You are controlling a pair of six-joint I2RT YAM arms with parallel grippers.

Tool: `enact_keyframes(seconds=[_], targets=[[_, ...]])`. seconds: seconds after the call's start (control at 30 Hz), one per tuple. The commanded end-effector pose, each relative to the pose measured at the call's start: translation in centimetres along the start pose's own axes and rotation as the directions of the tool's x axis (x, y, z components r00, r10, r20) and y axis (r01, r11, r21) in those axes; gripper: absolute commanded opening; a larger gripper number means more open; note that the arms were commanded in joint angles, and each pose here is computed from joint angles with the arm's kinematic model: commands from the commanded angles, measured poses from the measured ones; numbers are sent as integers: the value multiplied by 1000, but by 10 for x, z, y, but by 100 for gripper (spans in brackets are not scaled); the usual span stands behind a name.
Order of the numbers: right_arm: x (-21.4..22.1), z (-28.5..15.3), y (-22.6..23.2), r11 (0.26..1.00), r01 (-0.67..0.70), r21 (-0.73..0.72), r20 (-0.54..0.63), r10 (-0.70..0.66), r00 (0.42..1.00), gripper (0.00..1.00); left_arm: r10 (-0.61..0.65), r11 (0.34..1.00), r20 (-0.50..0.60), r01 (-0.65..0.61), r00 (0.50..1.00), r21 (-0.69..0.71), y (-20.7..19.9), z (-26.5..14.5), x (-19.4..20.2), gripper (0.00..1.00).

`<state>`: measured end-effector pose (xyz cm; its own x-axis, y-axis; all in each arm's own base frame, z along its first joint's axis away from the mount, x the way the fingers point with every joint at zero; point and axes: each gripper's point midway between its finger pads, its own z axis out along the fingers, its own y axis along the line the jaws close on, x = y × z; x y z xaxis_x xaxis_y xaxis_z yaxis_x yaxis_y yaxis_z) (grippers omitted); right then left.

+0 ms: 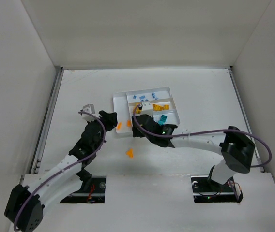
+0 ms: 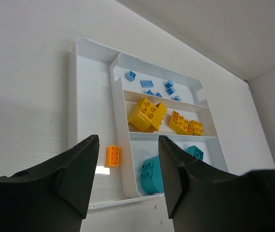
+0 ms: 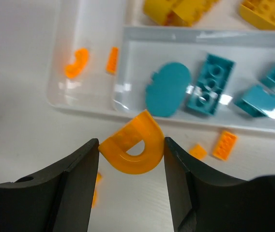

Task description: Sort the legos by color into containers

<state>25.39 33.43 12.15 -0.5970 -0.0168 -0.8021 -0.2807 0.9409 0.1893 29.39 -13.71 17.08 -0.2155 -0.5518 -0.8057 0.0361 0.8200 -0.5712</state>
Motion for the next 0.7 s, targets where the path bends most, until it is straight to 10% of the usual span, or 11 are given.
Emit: enact_keyframes(seconds=[0.0,0.67], targets=[[-36,18,48,993,5,-122,86,5,996,39,9,998,16,-8,1000,-64,21,-17,-4,49],[-95,45,54,980,-79,-181,189,113,975,73,60,998,-87,-63,994,-28,11,-59,18,44]])
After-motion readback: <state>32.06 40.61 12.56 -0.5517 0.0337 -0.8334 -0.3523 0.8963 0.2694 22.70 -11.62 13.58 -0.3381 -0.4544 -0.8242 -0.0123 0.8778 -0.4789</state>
